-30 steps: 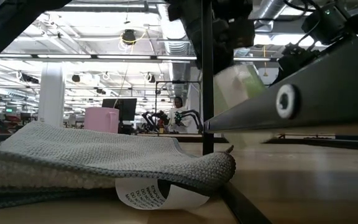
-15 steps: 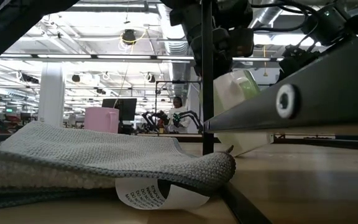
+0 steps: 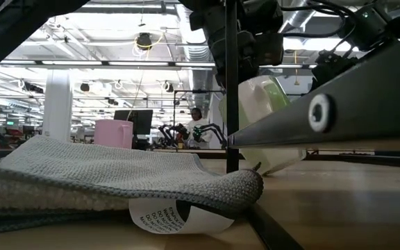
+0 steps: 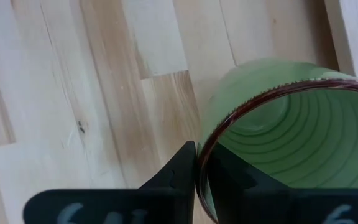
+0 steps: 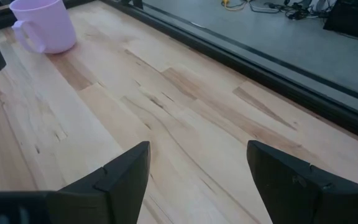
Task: Stack small to large cups/mugs on shelf
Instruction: Put the green mug on the shelf
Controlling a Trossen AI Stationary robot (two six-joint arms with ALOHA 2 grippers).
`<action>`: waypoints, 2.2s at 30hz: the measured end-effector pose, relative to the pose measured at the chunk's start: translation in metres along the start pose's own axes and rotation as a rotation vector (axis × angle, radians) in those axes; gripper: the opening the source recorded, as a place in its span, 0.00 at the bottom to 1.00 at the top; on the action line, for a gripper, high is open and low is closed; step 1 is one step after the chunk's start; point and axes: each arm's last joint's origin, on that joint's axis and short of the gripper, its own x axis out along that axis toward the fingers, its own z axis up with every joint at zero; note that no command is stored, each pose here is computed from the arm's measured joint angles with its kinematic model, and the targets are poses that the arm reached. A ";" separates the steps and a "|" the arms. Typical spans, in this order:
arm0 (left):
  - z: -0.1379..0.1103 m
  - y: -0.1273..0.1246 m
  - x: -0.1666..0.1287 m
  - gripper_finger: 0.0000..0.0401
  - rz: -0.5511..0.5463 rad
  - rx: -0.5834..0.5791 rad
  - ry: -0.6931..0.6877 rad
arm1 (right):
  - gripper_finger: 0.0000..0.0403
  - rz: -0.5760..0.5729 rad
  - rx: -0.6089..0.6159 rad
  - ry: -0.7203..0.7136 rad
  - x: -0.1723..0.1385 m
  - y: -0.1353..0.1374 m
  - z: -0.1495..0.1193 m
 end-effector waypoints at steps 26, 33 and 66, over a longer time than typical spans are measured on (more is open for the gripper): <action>0.003 -0.010 -0.001 0.07 0.021 0.023 0.014 | 0.73 0.000 -0.026 -0.001 0.000 0.000 0.000; 0.007 -0.015 -0.013 0.07 0.094 0.031 0.045 | 0.73 0.000 -0.026 -0.001 0.000 0.000 0.000; 0.004 -0.019 -0.016 0.07 0.118 0.018 0.094 | 0.73 0.000 -0.026 -0.001 0.000 0.000 0.000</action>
